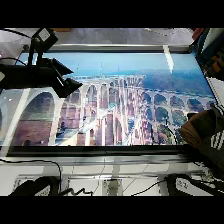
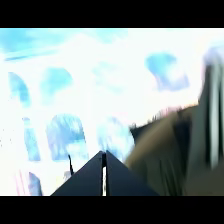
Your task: Fold the clothes and pants, and hang the long-sleeved shirts on hangers.
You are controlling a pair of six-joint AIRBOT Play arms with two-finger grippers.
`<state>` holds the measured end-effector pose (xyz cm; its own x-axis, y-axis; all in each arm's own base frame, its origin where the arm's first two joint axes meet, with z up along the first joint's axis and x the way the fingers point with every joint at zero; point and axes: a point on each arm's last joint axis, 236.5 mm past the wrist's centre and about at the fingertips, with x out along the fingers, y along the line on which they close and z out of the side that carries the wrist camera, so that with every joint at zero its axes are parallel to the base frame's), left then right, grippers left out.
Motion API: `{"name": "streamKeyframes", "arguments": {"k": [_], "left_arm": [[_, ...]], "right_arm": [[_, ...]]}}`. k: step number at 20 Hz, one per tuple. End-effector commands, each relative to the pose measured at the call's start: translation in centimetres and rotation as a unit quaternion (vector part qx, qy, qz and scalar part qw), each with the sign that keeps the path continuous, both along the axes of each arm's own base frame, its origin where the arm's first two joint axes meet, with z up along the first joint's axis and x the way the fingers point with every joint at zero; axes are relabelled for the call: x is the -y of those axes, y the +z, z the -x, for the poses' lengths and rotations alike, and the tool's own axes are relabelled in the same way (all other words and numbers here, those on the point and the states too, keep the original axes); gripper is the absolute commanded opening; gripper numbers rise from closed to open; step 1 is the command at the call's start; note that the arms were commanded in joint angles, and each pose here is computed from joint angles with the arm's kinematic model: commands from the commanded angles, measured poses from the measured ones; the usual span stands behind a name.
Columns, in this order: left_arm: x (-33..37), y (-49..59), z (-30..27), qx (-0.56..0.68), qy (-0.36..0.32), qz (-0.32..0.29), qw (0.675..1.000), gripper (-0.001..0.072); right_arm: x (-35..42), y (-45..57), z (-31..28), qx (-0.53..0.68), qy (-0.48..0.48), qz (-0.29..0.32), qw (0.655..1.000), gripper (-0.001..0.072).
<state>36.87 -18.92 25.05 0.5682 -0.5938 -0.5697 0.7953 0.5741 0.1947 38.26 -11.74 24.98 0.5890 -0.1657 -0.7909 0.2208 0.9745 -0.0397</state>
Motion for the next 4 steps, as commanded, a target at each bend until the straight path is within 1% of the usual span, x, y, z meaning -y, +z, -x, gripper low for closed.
{"name": "streamKeyframes", "arguments": {"k": [1, 4], "left_arm": [[0.0, 0.0, 0.0, 0.001, 0.0, 0.0, 1.0, 0.0583], [0.0, 0.0, 0.0, 0.001, 0.0, 0.0, 1.0, 0.0583]], "right_arm": [[-5.4, 1.4, -3.7, 0.028, 0.086, 0.104, 0.99, 0.0014], [-8.8, 0.6, -4.3, 0.021, 0.127, 0.096, 0.987, 0.0015]]}}
